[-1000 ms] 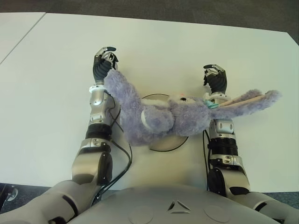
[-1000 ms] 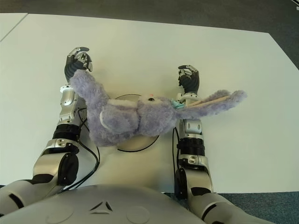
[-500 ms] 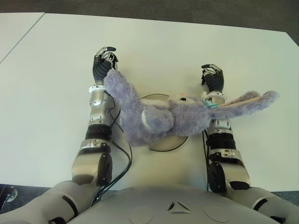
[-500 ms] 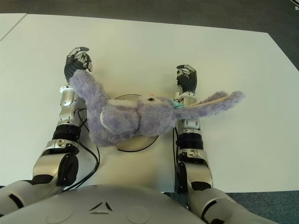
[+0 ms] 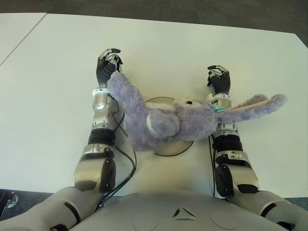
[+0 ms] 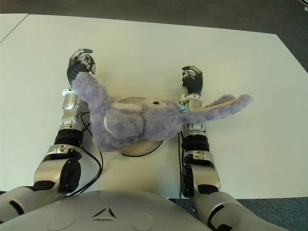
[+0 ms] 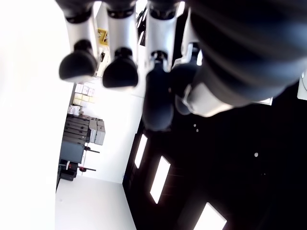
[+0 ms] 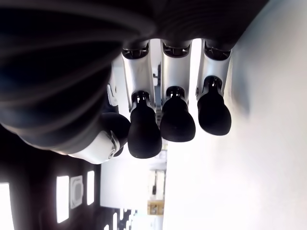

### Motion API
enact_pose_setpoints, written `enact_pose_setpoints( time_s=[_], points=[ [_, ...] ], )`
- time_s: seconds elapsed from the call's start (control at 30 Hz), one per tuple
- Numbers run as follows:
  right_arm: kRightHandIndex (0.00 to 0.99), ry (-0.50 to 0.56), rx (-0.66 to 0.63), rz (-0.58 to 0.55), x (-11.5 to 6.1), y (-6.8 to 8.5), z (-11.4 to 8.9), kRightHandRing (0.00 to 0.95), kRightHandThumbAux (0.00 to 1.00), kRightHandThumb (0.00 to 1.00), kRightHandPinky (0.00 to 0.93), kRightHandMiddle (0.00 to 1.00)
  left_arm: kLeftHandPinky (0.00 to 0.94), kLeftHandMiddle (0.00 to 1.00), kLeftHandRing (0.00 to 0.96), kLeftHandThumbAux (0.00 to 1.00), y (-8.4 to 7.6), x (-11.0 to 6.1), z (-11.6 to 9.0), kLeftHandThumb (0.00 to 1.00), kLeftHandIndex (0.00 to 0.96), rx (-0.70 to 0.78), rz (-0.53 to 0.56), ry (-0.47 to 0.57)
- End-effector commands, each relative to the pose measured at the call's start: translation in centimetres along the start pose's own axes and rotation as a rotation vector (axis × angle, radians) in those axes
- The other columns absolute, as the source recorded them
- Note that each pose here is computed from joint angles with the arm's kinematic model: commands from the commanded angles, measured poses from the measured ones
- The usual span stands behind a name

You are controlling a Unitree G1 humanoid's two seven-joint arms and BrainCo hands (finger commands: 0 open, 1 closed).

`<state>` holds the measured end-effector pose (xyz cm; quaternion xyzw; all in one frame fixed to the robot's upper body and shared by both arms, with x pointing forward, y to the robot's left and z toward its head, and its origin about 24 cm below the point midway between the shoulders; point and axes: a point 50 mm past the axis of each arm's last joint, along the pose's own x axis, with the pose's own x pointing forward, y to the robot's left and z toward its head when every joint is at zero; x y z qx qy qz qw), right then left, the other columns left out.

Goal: Put the doll into the plate.

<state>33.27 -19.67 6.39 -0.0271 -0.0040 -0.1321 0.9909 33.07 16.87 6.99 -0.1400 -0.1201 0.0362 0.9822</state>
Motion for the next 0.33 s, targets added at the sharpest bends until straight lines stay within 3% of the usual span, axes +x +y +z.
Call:
enact_pose_setpoints(
  time_s=[0.03,0.33],
  points=[
    [0.442,0.108,0.008,-0.008,-0.79,-0.16,-2.47,0.772,0.715,0.714,0.758,0.778,0.809,0.816,0.817,0.7,0.24,-0.77,-1.09,0.717,0.445,-0.005,0.017,0.042],
    [0.442,0.111,-0.004,-0.01,-0.78,-0.14,-2.54,0.778,0.715,0.715,0.745,0.783,0.809,0.817,0.816,0.7,0.23,-0.79,-1.07,0.717,0.445,-0.012,0.018,0.036]
  ],
)
